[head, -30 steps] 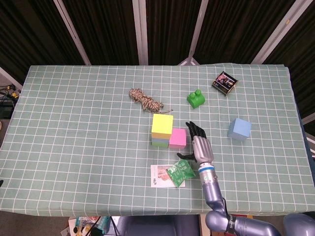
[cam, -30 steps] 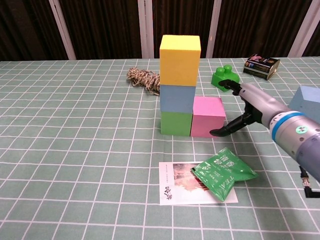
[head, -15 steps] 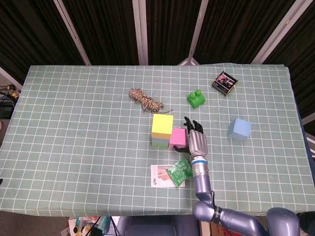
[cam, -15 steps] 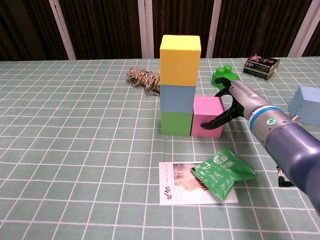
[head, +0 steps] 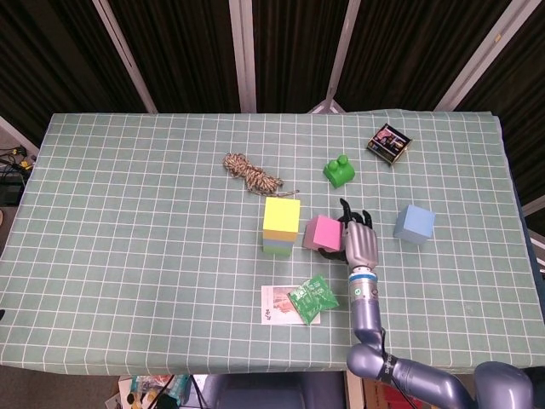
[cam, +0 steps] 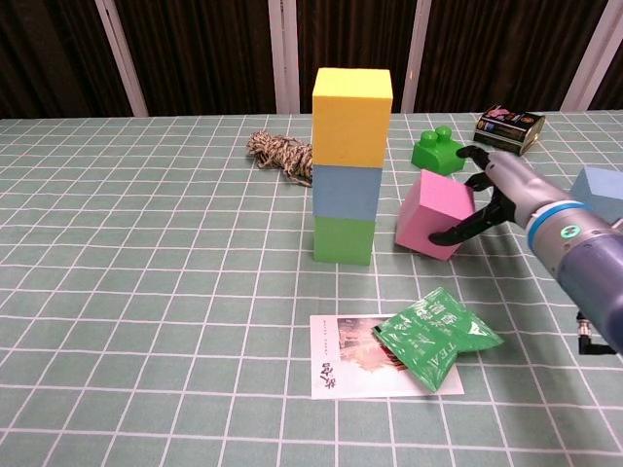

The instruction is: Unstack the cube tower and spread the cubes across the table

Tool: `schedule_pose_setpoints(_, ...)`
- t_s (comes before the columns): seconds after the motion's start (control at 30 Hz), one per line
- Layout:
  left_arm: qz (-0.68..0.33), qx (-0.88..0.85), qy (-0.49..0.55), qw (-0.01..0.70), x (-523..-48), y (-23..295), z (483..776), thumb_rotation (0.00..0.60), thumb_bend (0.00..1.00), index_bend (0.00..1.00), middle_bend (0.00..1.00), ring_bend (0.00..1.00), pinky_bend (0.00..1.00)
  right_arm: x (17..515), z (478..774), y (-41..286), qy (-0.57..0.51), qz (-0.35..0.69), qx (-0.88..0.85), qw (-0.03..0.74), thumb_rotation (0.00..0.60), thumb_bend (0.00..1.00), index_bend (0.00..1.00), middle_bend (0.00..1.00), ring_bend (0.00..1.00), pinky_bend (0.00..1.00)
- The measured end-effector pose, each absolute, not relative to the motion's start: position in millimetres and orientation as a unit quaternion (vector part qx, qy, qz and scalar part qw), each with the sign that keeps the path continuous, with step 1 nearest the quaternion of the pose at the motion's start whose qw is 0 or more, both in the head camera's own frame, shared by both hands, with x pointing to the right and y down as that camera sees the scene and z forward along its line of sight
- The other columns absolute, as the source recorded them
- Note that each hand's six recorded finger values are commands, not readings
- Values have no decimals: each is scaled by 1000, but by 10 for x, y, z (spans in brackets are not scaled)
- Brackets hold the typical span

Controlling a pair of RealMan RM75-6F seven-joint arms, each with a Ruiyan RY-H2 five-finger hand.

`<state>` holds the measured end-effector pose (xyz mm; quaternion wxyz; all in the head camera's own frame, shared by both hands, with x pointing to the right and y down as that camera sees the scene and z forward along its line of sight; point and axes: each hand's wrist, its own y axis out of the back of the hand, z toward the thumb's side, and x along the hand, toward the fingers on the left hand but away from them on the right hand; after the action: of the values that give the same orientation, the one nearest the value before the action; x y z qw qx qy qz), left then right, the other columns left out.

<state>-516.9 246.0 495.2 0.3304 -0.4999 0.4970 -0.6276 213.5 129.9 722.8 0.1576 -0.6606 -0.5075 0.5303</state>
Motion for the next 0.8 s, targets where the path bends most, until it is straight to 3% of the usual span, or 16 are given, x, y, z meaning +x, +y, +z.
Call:
schedule_pose_setpoints(0.4, -626, -494, 507, 328, -5202, 2473, 4912, 600, 169, 159, 0, 0, 0, 2855, 6937, 1257, -537, 522, -648, 140, 600, 148, 75, 480, 237, 0)
schedule_pose_setpoints(0.8, -624, -495, 508, 327, -5206, 2475, 4908, 600, 170, 160, 0, 0, 0, 3422, 6543, 1593, -539, 508, -660, 126, 600, 149, 75, 480, 237, 0)
